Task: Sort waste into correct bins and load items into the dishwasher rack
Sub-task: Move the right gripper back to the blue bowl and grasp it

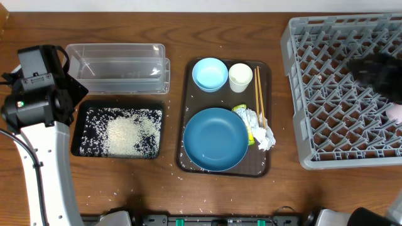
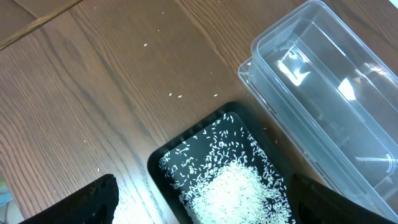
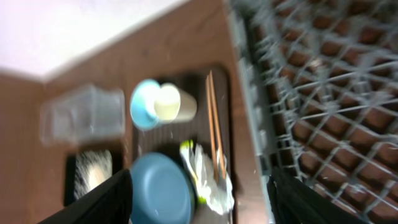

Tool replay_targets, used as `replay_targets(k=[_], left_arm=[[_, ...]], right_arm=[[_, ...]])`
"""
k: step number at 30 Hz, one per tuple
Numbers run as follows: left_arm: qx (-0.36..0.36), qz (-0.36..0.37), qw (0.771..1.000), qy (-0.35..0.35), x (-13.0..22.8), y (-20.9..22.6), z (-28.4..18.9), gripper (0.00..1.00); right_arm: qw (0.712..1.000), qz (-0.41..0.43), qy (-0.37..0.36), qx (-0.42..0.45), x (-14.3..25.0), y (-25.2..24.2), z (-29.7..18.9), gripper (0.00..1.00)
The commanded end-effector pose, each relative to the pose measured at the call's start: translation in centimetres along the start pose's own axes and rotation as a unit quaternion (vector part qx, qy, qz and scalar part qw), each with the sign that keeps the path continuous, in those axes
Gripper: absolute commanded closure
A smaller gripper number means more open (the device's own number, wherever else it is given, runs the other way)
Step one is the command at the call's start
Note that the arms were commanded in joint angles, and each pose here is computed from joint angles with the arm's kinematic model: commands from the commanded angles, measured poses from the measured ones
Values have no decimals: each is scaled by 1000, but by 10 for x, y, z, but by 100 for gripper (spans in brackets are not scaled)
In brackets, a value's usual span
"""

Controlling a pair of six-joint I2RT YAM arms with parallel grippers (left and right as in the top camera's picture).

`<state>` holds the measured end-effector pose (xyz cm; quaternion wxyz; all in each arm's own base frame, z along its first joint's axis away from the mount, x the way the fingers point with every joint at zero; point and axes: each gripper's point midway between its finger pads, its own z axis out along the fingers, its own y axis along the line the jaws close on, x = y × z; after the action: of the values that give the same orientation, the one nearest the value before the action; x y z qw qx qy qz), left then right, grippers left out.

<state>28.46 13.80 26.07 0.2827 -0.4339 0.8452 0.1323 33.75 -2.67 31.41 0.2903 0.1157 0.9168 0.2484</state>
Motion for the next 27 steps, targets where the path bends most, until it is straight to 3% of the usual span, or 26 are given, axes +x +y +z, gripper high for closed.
replay_targets(k=[1,6,18,27], left_arm=[[-4,-5,1000,-1,-1,1,1,12],[-4,-5,1000,-1,-1,1,1,12],[-3,-5,1000,0,-1,1,1,12],[-4,-5,1000,0,-1,1,1,12]], right_arm=[[994,-22,60,84,24,-8,37,32],[984,-46,111,135,53,-5,91,31],[967,-77,208,125,117,7,175,31],[940,-173,278,94,187,69,218,34]])
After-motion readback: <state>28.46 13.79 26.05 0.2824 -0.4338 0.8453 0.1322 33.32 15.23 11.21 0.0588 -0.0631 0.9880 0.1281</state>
